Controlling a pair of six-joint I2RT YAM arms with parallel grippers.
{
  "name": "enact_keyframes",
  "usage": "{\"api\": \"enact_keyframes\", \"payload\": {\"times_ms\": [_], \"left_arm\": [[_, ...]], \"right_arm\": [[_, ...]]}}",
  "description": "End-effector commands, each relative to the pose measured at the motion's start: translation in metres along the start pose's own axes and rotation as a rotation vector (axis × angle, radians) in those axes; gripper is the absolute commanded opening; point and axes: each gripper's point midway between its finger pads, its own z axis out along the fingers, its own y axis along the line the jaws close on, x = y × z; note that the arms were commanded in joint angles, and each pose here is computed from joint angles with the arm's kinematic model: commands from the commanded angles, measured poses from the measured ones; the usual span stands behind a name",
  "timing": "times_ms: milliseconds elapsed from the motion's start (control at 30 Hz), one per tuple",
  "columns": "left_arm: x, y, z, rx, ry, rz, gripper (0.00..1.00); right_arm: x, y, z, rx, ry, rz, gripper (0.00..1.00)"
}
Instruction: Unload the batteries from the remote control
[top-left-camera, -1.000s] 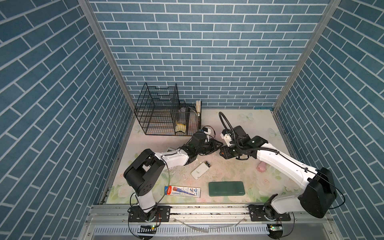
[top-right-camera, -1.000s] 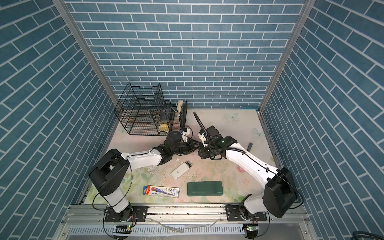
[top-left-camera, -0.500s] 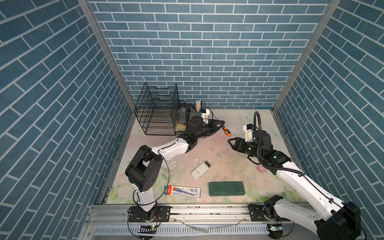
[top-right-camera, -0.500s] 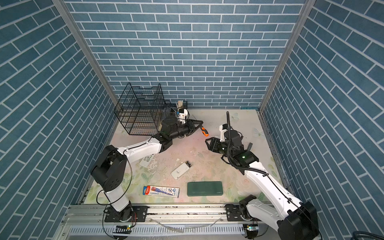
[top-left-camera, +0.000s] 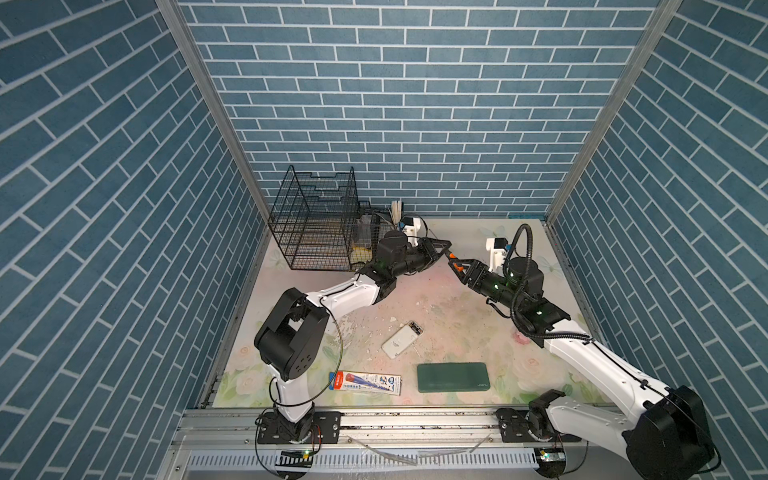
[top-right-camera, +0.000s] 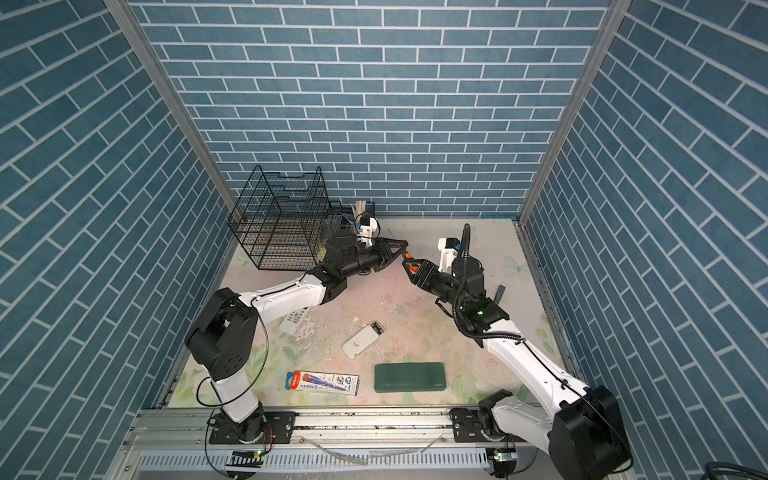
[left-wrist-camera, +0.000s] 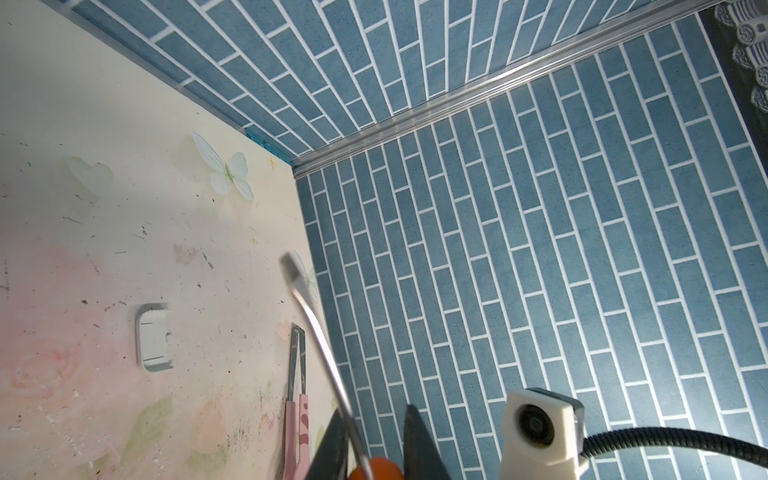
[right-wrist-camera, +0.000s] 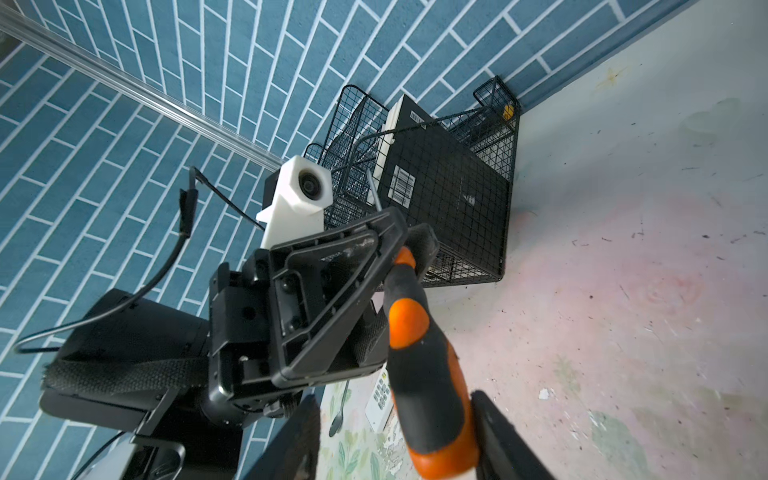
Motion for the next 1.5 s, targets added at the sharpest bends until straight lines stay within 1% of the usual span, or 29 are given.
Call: {"api": "enact_keyframes", "payload": {"times_ms": [0, 200, 267, 433, 533, 600, 767, 933, 1167, 1300, 1333, 1367, 1467], "left_arm": [[-0.002, -0.022, 0.002, 0.059, -0.006, 0.028, 0.00], [0.001, -0.019, 0.004, 0.069, -0.004, 0.021, 0.00], [0.001, -0.020, 0.005, 0.077, -0.005, 0.016, 0.00], [0.002, -0.020, 0.005, 0.083, -0.002, 0.016, 0.00], [0.004, -0.019, 0.004, 0.082, 0.003, 0.015, 0.00], [0.004, -0.019, 0.003, 0.082, 0.002, 0.013, 0.00], [0.005, -0.019, 0.002, 0.085, 0.002, 0.009, 0.00], [0.004, -0.021, -0.003, 0.078, -0.003, 0.024, 0.00], [0.003, -0.022, -0.009, 0.068, -0.013, 0.041, 0.00], [0.001, -0.021, -0.012, 0.065, -0.021, 0.046, 0.09], [-0.001, -0.021, -0.013, 0.065, -0.025, 0.051, 0.12], [-0.002, -0.022, -0.015, 0.061, -0.030, 0.058, 0.17], [-0.006, -0.025, -0.021, 0.045, -0.039, 0.086, 0.26]], "right_arm": [[-0.013, 0.012, 0.005, -0.080, -0.052, 0.049, 0.55], [-0.020, 0.015, 0.017, -0.138, -0.073, 0.112, 0.51], [-0.022, 0.014, 0.019, -0.138, -0.081, 0.120, 0.49], [-0.026, 0.009, 0.020, -0.116, -0.103, 0.125, 0.41], [-0.027, 0.008, 0.019, -0.098, -0.103, 0.115, 0.38], [-0.025, 0.005, 0.020, -0.085, -0.093, 0.118, 0.33], [-0.022, -0.004, 0.022, -0.053, -0.080, 0.122, 0.13], [-0.019, -0.009, 0.019, -0.015, -0.060, 0.098, 0.00], [-0.016, -0.015, 0.005, 0.051, -0.033, 0.053, 0.00], [-0.012, -0.017, 0.002, 0.061, -0.023, 0.047, 0.00], [-0.012, -0.018, 0.002, 0.063, -0.022, 0.046, 0.00], [-0.011, -0.019, 0.001, 0.067, -0.023, 0.044, 0.00], [-0.011, -0.020, -0.002, 0.080, -0.020, 0.030, 0.00]]}}
